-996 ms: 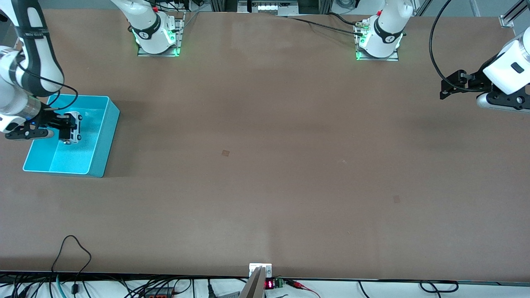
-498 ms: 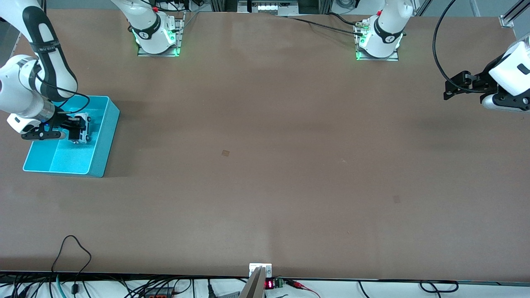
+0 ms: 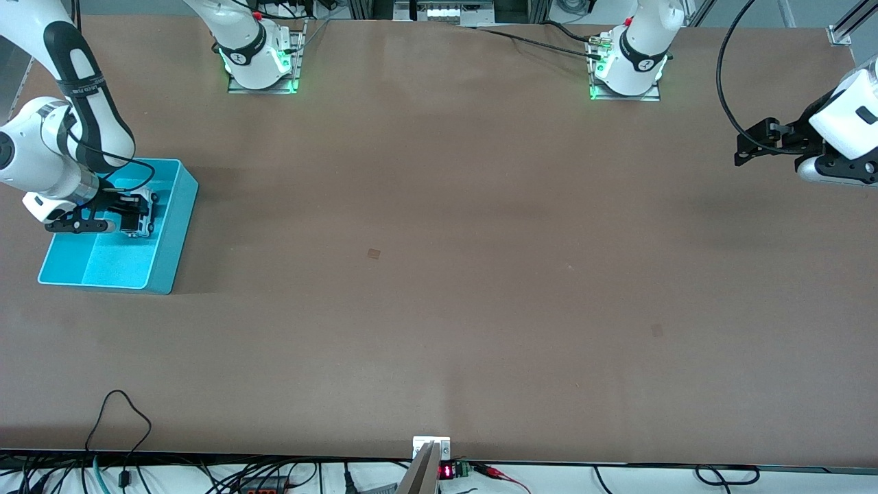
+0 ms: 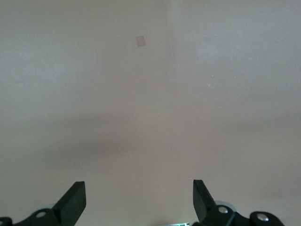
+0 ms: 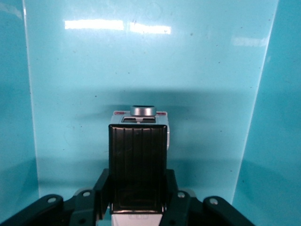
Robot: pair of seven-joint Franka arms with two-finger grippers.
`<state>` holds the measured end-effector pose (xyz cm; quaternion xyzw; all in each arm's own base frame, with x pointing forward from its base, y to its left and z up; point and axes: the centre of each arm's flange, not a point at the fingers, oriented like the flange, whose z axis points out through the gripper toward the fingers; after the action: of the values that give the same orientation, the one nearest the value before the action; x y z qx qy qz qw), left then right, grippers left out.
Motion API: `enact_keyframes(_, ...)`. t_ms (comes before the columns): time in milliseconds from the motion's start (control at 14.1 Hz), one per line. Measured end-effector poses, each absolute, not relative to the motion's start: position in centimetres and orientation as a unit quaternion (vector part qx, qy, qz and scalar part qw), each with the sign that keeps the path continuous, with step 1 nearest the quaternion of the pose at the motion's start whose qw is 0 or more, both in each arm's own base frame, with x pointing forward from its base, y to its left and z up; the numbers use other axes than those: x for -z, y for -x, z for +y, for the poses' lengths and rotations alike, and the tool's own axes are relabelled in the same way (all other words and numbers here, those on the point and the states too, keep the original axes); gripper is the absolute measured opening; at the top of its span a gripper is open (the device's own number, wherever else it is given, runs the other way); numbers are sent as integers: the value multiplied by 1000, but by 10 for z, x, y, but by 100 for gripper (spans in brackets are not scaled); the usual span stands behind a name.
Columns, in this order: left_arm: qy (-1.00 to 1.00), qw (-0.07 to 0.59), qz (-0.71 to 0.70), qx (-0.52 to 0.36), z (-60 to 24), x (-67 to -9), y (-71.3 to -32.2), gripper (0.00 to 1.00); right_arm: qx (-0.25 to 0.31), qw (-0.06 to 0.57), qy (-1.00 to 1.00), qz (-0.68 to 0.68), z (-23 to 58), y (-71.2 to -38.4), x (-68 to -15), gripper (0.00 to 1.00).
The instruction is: Wind and store white jeep toy
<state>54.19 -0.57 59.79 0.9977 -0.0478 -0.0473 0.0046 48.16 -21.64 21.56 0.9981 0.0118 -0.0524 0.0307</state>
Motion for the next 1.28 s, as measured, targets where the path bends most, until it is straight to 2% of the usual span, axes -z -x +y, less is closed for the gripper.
enact_keyframes(71, -998, 5, -48, 48, -5, -598, -542, 100, 53, 30, -998, 5, -215, -482, -215, 53)
enact_keyframes(356, -997, 4, -62, 40, -22, -603, -545, 100, 51, 31, -998, 3, -206, -488, -216, 94)
enact_keyframes(427, -997, 3, -65, 38, -28, -605, -546, 100, 44, 33, -998, 5, -205, -493, -221, 100)
enact_keyframes(640, -997, 3, -62, 38, -26, -605, -548, 100, 30, 36, -999, 20, -197, -510, -256, 100)
enact_keyframes(996, -998, 3, -54, 42, -18, -601, -550, 100, 55, 25, -996, 63, -153, -549, -364, 100)
enact_keyframes(1281, -998, 3, -54, 42, -18, -601, -551, 100, 19, 30, -994, 99, -100, -562, -434, 100)
